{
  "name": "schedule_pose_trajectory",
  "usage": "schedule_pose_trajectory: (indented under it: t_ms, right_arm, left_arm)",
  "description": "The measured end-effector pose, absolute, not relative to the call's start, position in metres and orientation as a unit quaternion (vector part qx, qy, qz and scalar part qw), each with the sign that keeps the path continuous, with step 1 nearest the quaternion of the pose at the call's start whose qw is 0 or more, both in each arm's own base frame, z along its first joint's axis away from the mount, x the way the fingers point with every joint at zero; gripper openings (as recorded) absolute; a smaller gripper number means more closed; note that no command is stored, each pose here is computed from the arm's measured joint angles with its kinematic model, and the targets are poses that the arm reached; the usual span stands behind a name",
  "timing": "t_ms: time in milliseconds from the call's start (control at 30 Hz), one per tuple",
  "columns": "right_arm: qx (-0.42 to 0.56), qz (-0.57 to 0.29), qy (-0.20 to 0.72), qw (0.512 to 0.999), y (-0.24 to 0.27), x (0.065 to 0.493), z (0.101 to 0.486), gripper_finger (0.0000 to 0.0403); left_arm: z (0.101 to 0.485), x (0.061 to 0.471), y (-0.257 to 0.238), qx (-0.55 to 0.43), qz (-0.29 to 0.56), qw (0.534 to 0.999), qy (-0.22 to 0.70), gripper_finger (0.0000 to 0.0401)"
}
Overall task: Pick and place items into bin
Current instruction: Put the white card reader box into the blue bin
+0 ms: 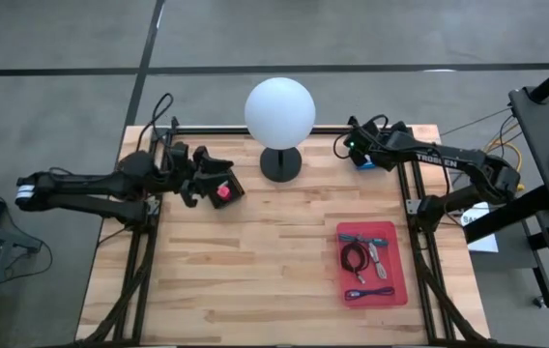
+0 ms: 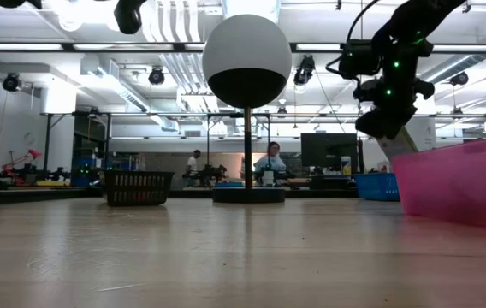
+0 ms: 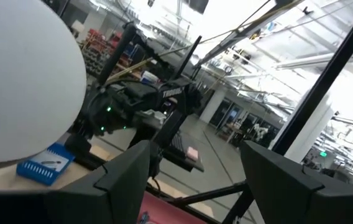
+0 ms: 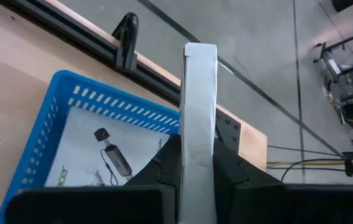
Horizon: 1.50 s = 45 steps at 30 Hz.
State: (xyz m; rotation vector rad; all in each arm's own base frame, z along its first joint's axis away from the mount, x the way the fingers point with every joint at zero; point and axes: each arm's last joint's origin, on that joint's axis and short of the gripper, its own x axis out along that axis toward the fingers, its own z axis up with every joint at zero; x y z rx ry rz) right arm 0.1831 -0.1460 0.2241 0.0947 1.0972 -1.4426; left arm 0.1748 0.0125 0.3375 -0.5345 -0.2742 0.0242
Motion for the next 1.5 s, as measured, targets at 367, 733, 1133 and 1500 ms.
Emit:
schedule_pose_trajectory:
  t_ms: [367, 733, 1133, 1500]
  right_arm:
    - [0.043, -0.614, 0.488, 0.618, -0.144, 0.180, 0.211, 0.0030]
    - [0.027, -0.618, 0.481, 0.622, -0.146, 0.181, 0.209, 0.0041]
    - [0.024, -0.611, 0.493, 0.619, -0.143, 0.178, 0.198, 0.0068]
    - [0.025, -0.611, 0.491, 0.621, -0.143, 0.178, 0.198, 0.0131]
  left_arm:
    - [0.343, 0.164, 0.012, -0.259, 0.009, 0.954, -0.150, 0.0238]
    - [0.338, 0.170, 0.012, -0.260, 0.015, 0.957, -0.128, 0.0238]
    - [0.336, 0.173, 0.012, -0.261, 0.016, 0.957, -0.122, 0.0238]
    - [0.335, 0.173, 0.012, -0.262, 0.017, 0.958, -0.118, 0.0238]
